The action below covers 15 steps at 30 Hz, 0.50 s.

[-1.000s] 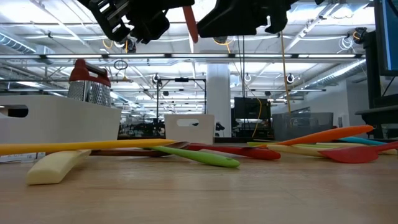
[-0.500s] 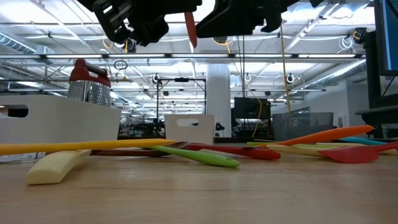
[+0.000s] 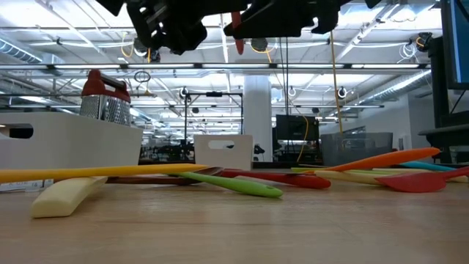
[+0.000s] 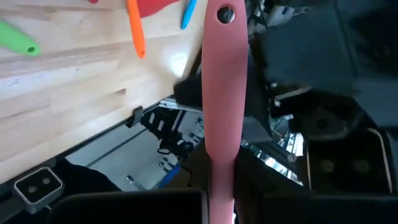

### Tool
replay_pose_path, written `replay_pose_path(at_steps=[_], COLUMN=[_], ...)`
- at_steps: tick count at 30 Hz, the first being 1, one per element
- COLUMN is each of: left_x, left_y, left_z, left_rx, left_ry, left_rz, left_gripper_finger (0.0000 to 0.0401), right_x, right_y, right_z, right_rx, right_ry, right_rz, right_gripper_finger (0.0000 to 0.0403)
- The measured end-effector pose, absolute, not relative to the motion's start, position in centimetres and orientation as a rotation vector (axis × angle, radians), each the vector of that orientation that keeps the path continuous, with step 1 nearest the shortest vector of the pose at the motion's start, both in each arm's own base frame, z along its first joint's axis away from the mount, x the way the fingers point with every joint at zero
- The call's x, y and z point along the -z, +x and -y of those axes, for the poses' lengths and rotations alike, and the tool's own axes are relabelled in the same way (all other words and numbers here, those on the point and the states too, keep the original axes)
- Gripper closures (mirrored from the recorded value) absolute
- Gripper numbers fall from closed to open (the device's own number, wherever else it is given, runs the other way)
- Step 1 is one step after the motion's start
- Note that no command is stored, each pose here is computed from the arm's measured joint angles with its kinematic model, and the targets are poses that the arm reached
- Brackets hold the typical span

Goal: Pick & Place Kitchen Items
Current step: Put the pink spatula into the black bin

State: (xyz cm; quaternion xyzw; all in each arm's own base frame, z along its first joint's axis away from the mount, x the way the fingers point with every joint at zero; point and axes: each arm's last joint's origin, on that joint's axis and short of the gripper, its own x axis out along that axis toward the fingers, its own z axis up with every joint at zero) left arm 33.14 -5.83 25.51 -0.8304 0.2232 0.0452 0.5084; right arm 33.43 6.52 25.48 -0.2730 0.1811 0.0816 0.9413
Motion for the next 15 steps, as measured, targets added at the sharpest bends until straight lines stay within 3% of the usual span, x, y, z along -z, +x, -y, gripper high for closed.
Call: replay_pose_path(at_steps=[15], left_x=[-25.54], left_y=[32.98], left_z=[6.45], left_rx=[-0.044], left_ry=[-1.970], left_rz=[-0.636], left_gripper_finger=[0.0377], right_x=[-25.14], right_y=[33.33], right_z=[-6.30], right_rx=[-0.177], right_ry=[-0.568], right_rz=[-0.396], right_gripper_finger=[0.0207])
